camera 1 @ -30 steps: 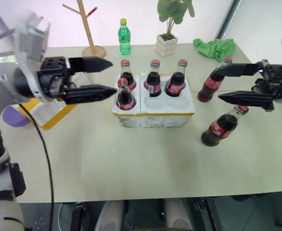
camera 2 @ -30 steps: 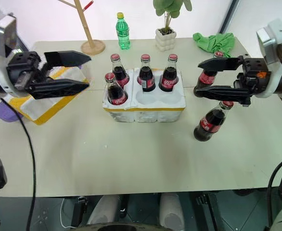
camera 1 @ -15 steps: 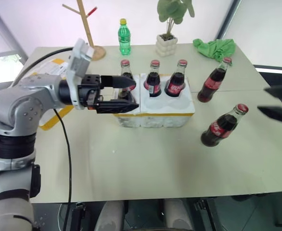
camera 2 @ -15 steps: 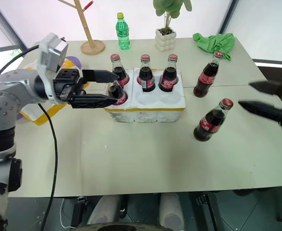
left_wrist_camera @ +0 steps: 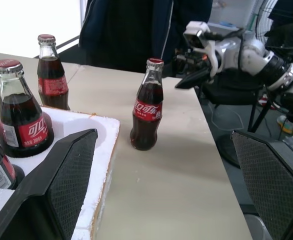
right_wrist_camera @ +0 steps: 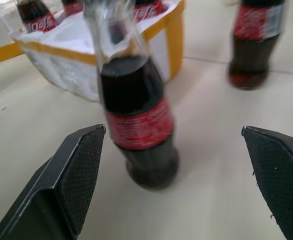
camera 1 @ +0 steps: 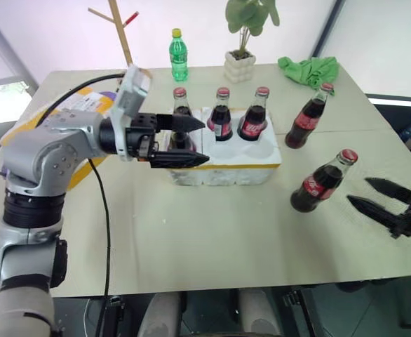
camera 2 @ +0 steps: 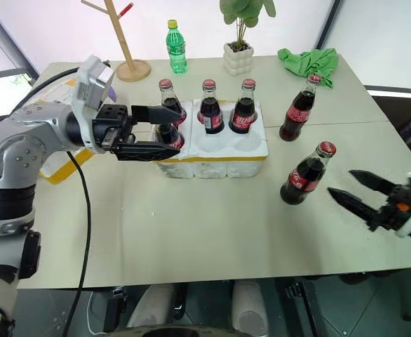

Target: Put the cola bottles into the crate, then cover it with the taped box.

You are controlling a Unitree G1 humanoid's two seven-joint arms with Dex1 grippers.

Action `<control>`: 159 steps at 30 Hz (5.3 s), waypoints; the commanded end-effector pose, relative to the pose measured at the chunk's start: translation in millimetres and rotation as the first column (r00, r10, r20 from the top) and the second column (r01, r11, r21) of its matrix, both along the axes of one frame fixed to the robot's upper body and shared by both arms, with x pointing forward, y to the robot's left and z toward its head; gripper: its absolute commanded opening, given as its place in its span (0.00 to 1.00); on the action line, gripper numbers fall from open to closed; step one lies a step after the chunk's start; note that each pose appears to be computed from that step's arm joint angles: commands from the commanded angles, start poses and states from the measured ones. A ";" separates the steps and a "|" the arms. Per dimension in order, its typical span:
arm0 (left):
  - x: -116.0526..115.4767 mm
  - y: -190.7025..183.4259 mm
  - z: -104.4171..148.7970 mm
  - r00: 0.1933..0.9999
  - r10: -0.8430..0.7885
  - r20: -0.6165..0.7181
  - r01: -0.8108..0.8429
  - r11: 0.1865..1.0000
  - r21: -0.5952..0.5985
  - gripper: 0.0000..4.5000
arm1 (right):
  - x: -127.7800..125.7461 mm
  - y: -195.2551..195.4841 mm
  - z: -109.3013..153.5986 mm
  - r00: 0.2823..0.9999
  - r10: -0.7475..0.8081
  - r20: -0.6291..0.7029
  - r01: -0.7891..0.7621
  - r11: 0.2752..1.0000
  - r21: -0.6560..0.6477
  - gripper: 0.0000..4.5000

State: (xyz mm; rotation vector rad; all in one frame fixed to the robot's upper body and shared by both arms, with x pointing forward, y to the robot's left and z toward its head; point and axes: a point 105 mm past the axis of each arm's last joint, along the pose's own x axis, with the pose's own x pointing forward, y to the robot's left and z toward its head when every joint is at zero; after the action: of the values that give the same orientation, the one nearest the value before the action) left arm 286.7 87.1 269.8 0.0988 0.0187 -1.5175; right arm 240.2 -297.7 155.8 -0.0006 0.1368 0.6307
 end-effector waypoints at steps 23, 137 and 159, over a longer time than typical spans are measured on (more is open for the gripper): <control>-7.6 -1.3 9.7 0.998 -0.002 0.061 0.002 1.000 -0.006 0.99 | 42.6 22.2 -13.0 0.999 0.044 0.022 -0.046 0.997 0.061 1.00; -12.3 34.4 8.8 0.973 0.211 0.093 -0.210 0.977 -0.021 1.00 | 155.3 11.5 63.6 0.967 -0.163 0.196 0.183 0.979 -0.091 0.99; -23.5 29.8 5.4 0.976 0.202 0.078 -0.202 0.979 -0.009 1.00 | 200.8 44.6 44.5 0.963 -0.220 0.155 0.218 0.976 0.027 0.99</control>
State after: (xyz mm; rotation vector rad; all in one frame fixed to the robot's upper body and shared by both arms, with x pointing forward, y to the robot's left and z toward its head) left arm 267.9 115.0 267.0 0.1316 0.0032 -1.3148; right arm 436.8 -257.9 181.0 -0.0069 0.0407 0.4019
